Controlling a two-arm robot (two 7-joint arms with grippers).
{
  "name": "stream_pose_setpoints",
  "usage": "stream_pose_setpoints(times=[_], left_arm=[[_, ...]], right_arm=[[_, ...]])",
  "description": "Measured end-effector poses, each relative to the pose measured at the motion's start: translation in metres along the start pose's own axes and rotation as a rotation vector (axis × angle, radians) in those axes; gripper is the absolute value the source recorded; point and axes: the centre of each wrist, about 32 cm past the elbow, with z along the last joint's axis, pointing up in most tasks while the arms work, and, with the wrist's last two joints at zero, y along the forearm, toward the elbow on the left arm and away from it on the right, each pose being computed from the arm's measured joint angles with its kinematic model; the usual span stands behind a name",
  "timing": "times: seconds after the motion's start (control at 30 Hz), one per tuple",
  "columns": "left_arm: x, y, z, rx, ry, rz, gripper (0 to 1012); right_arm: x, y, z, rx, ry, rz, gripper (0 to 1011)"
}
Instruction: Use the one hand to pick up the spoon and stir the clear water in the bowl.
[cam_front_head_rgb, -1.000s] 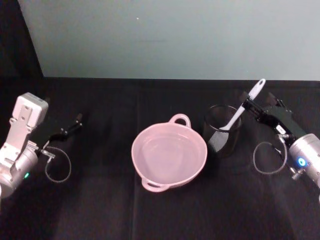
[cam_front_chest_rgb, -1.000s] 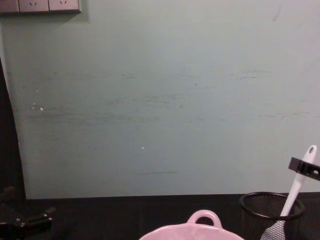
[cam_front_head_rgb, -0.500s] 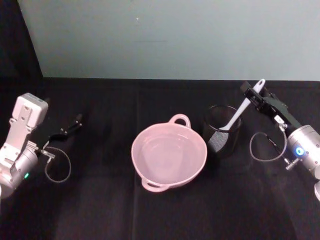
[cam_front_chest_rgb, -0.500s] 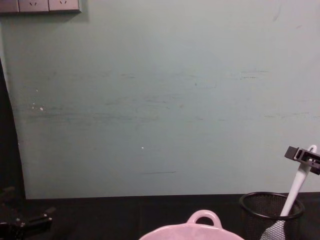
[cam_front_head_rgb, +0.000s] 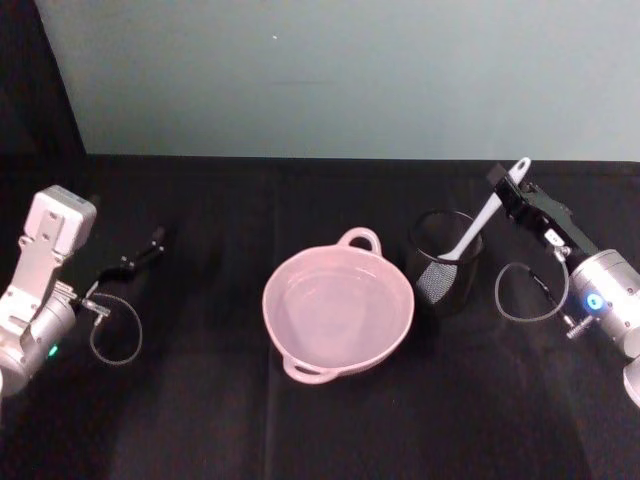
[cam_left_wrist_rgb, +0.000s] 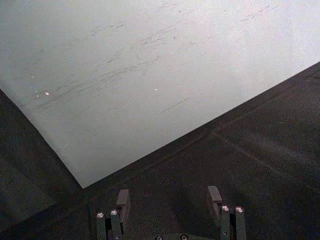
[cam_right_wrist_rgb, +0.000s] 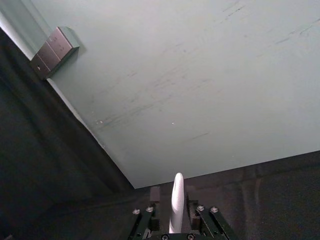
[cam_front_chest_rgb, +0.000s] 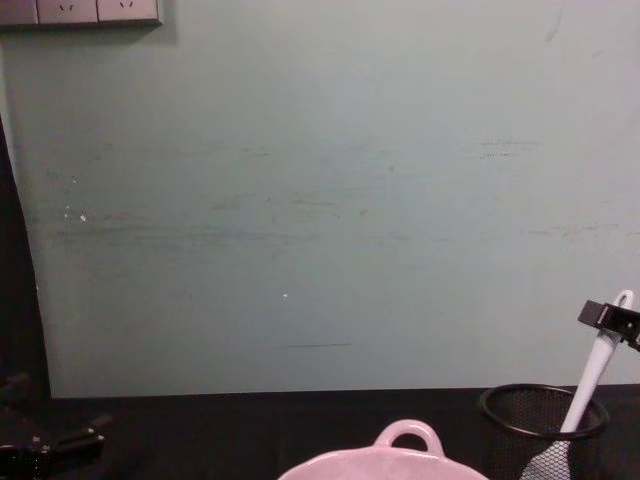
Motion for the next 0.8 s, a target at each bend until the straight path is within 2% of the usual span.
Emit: stream_pose_setpoints(times=[0.23,0.4,0.5,0.53,0.57,0.63,0.67,0.77,0.8], left_arm=[[0.0000,0.0000,0.0000,0.000,0.000,0.000,1011],[0.0000,0.0000,0.0000,0.000,0.000,0.000,1011],[0.0000,0.0000,0.0000,0.000,0.000,0.000,1011],[0.0000,0.0000,0.0000,0.000,0.000,0.000,1011],[0.0000,0.0000,0.0000,0.000,0.000,0.000,1011],[0.0000,0.0000,0.0000,0.000,0.000,0.000,1011],[0.0000,0.0000,0.0000,0.000,0.000,0.000,1011],[0.0000,0.0000,0.0000,0.000,0.000,0.000,1011],[0.0000,0.0000,0.0000,0.000,0.000,0.000,1011]], right_arm=[[-0.001,0.000,0.000,0.004,-0.006,-0.002,146],[-0.002,-0.001,0.003,0.010,-0.025,0.002,121],[-0.006,-0.002,0.008,0.016,-0.066,0.007,121],[-0.008,-0.003,0.009,0.017,-0.085,0.010,121],[-0.012,-0.003,0.013,0.019,-0.136,0.017,120],[-0.016,-0.003,0.018,0.021,-0.193,0.027,120],[-0.022,-0.002,0.024,0.021,-0.252,0.040,120],[-0.031,0.000,0.035,0.025,-0.336,0.064,120],[-0.038,0.001,0.043,0.029,-0.383,0.081,121]])
